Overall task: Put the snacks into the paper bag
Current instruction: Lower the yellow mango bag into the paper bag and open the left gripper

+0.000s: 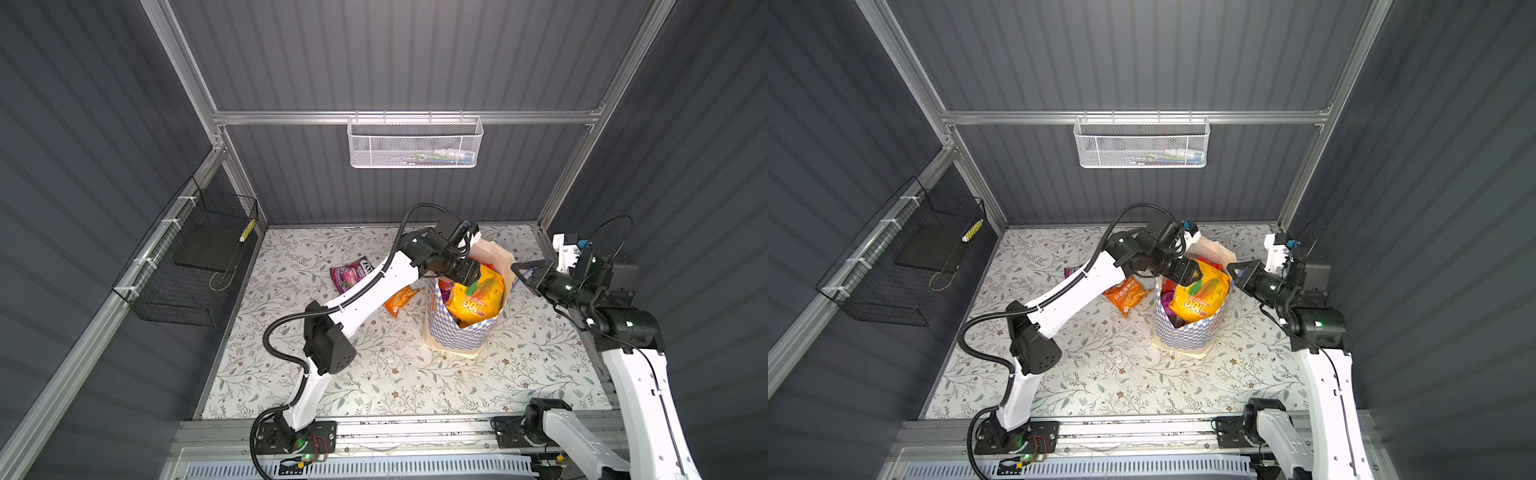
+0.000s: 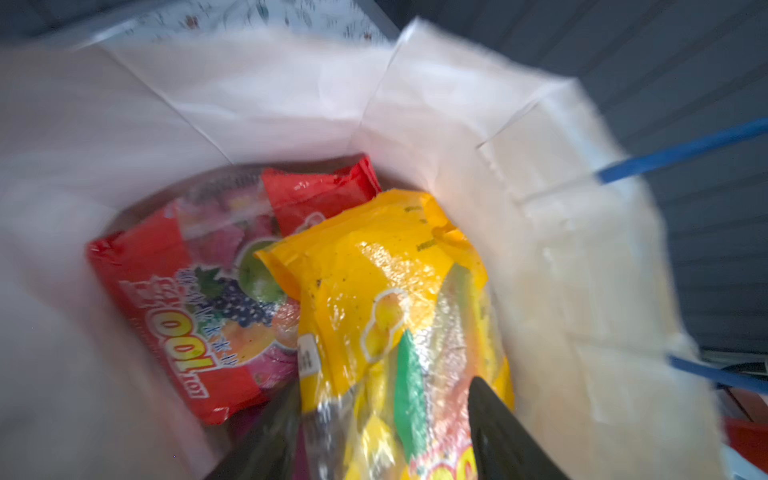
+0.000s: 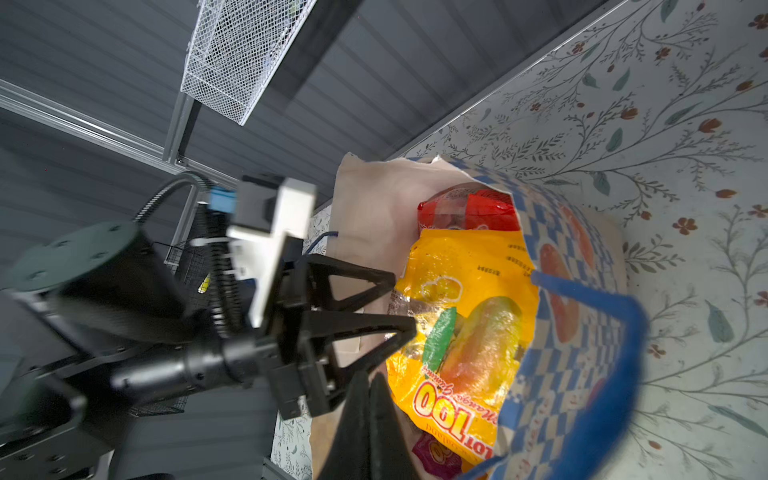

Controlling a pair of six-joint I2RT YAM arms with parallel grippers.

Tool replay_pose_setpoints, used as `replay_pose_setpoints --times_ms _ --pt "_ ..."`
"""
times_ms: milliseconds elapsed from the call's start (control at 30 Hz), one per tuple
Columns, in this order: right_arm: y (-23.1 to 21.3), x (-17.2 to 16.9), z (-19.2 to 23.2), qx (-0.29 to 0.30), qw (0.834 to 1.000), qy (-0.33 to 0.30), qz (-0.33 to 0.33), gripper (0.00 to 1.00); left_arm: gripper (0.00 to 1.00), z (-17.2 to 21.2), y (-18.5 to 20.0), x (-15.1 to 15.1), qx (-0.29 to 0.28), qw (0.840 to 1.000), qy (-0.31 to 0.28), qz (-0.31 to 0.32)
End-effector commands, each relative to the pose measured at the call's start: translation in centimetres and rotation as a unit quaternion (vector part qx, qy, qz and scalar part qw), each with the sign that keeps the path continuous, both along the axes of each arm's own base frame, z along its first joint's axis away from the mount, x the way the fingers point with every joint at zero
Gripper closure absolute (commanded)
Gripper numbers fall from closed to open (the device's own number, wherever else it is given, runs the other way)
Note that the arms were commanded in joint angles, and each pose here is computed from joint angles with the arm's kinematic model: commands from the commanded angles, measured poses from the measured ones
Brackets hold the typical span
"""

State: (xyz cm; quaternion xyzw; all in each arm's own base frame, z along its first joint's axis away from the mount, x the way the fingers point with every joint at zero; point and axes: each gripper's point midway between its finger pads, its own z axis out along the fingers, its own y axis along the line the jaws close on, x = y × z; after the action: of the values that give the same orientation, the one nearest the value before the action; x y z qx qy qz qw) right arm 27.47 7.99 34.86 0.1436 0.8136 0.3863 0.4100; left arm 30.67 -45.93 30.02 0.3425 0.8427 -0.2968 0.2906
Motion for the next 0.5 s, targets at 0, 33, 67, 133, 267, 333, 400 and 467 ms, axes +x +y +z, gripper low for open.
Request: replay_pose_setpoints --times_ms 0,33,67,133,267,333,400,467 --pt "0.2 0.0 2.3 -0.001 0.999 -0.05 0.003 1.0 0.35 8.9 2.7 -1.7 -0.071 0.995 -0.067 0.012" --pt "0.2 0.0 2.4 -0.003 0.999 -0.051 0.003 1.0 0.33 9.9 3.1 -2.1 -0.081 0.994 -0.073 0.006" --pt "0.2 0.0 2.4 -0.004 0.999 -0.051 0.003 1.0 0.31 10.8 3.3 -2.7 -0.093 0.993 -0.078 -0.002" --pt "0.2 0.0 2.4 -0.004 0.999 -0.052 0.004 1.0 0.31 11.8 3.4 -3.3 -0.114 0.99 -0.081 -0.01" --pt "0.2 -0.2 2.6 -0.005 0.998 -0.056 0.003 1.0 0.44 11.0 2.1 -4.4 -0.128 0.99 -0.045 -0.039" --pt "0.2 -0.3 2.5 -0.007 0.998 -0.057 0.003 1.0 0.45 9.9 0.9 -5.1 -0.121 0.991 -0.035 -0.053" --pt "0.2 -0.4 2.3 -0.009 0.998 -0.056 0.004 1.0 0.46 8.5 -0.3 -5.7 -0.106 0.992 -0.035 -0.065" --pt "0.1 -0.4 2.0 -0.01 0.999 -0.053 0.004 1.0 0.48 6.4 -1.4 -5.5 -0.086 0.994 -0.027 -0.06"
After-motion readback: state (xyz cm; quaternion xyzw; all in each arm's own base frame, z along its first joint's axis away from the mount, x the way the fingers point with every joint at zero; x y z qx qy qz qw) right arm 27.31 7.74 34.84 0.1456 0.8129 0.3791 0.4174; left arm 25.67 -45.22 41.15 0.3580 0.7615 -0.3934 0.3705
